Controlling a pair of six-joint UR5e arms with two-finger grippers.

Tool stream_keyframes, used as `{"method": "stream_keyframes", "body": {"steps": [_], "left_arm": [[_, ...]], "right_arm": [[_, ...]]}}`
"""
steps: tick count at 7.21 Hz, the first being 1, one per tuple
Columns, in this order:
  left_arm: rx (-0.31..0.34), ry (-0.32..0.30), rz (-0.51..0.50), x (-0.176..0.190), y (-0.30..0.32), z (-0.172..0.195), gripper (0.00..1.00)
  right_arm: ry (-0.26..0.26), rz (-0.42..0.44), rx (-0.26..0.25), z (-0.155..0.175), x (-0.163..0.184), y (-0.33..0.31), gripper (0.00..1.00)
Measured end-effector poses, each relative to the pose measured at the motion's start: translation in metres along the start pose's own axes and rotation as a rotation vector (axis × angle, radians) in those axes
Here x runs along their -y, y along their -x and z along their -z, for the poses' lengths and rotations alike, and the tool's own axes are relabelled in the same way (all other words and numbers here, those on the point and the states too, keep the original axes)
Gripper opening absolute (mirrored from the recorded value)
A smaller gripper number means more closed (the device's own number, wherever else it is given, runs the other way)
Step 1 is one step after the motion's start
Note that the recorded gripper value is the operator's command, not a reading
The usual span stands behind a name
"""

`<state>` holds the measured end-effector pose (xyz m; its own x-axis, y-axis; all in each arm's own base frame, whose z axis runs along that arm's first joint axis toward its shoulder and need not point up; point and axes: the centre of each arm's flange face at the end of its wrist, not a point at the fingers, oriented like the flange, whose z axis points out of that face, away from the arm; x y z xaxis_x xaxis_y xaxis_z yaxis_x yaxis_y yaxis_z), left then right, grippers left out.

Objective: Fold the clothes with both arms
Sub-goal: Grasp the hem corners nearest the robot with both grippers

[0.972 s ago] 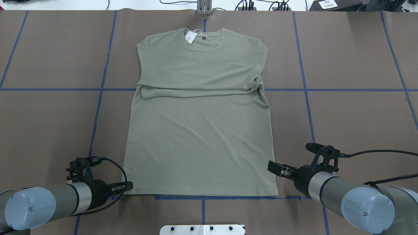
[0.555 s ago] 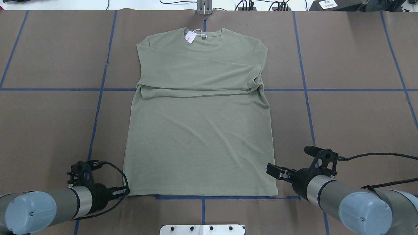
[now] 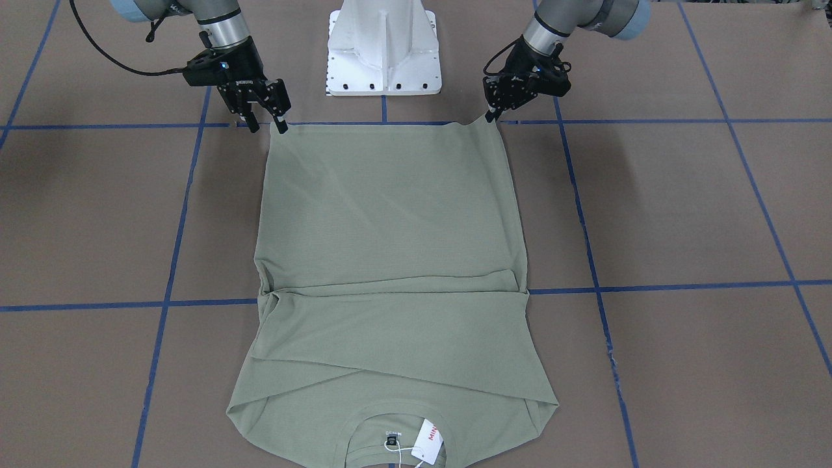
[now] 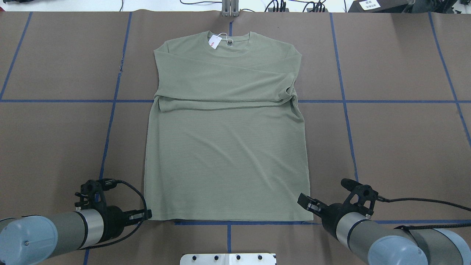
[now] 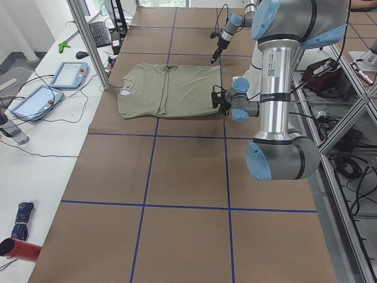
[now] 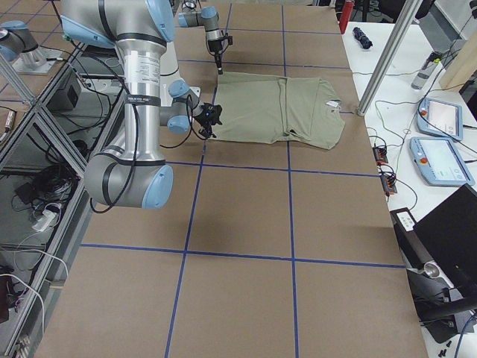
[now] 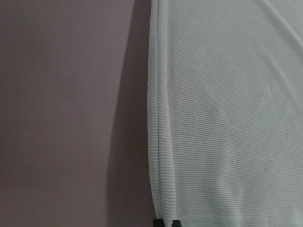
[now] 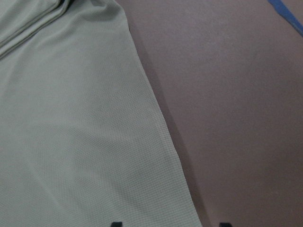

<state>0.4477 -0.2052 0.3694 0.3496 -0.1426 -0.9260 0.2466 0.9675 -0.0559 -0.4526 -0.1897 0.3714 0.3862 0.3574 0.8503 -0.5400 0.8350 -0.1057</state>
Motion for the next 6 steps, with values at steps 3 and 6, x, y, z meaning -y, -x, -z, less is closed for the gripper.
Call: {"method": "stream_keyframes", "body": {"steps": [3, 6], "left_arm": [[-0.011, 0.005, 0.002, 0.0, -0.004, 0.003, 0.0], [-0.012, 0.007, 0.002, -0.001, -0.004, 0.004, 0.0]], "right_arm": [[0.005, -0.04, -0.035, -0.009, -0.023, -0.002, 0.68], [-0.009, -0.019, -0.064, -0.012, -0.034, 0.004, 0.68]]}}
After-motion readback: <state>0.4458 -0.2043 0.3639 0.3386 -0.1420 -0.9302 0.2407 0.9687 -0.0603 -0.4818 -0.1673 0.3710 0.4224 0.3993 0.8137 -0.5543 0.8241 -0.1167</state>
